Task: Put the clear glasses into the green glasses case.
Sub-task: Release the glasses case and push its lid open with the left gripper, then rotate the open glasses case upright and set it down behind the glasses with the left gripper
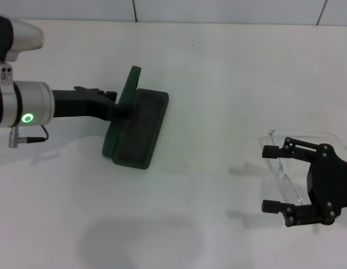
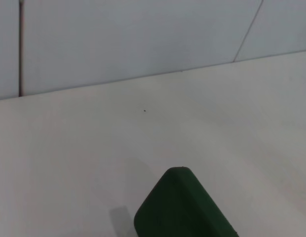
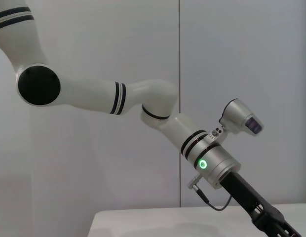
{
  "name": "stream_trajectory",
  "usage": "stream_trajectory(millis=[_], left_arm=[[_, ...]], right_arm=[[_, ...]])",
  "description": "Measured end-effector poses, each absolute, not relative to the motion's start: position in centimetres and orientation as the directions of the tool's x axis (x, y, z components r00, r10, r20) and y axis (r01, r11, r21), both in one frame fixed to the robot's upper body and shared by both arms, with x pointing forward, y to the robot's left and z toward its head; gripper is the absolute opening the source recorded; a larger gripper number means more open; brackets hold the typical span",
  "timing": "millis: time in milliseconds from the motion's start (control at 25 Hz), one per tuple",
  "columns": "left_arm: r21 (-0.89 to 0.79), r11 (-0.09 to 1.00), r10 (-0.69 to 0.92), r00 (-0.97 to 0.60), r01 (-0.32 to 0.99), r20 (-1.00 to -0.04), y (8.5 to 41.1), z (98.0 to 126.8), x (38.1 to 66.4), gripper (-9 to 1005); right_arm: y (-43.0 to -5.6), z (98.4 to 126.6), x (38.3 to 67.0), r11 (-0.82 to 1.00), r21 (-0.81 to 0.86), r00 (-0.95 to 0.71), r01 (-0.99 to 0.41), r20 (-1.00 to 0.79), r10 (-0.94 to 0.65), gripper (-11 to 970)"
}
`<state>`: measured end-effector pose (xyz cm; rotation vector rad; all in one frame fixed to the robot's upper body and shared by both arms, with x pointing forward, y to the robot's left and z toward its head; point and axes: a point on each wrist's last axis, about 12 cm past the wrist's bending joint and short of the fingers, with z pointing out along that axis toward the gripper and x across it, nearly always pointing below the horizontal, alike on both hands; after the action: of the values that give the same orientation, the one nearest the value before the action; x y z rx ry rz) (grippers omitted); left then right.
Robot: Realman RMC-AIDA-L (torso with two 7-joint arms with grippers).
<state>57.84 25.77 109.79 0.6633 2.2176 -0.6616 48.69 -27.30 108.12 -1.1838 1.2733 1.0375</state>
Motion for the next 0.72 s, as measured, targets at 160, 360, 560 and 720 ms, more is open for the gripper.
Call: stream_trajectory(millis=[160, 360, 560, 720], left_arm=[[-0.247, 0.729, 0.293, -0.617, 0.638, -0.731, 25.0, 110.0, 58.0, 775], [-0.230, 0.737, 0.317, -0.625, 0.636, -0.713, 24.7, 110.3, 58.1, 647], [-0.223, 0.722, 0.331, -0.610, 0.655, -0.719, 24.3, 111.0, 58.1, 418], [-0.197, 0.694, 0.372, -0.579, 0.693, -0.726, 23.5, 111.6, 58.0, 282]], right_arm=[[-27.3, 108.1, 48.6, 0.129, -0.061, 0.052, -0.990, -0.996, -0.071, 857], [-27.5, 108.0, 48.5, 0.131, -0.060, 0.050, -0.990, -0.996, -0.074, 856], [-27.8, 107.9, 48.4, 0.137, -0.061, 0.050, -0.989, -0.996, -0.080, 855], [-28.0, 107.9, 48.2, 0.141, -0.060, 0.049, -0.988, -0.995, -0.083, 854]])
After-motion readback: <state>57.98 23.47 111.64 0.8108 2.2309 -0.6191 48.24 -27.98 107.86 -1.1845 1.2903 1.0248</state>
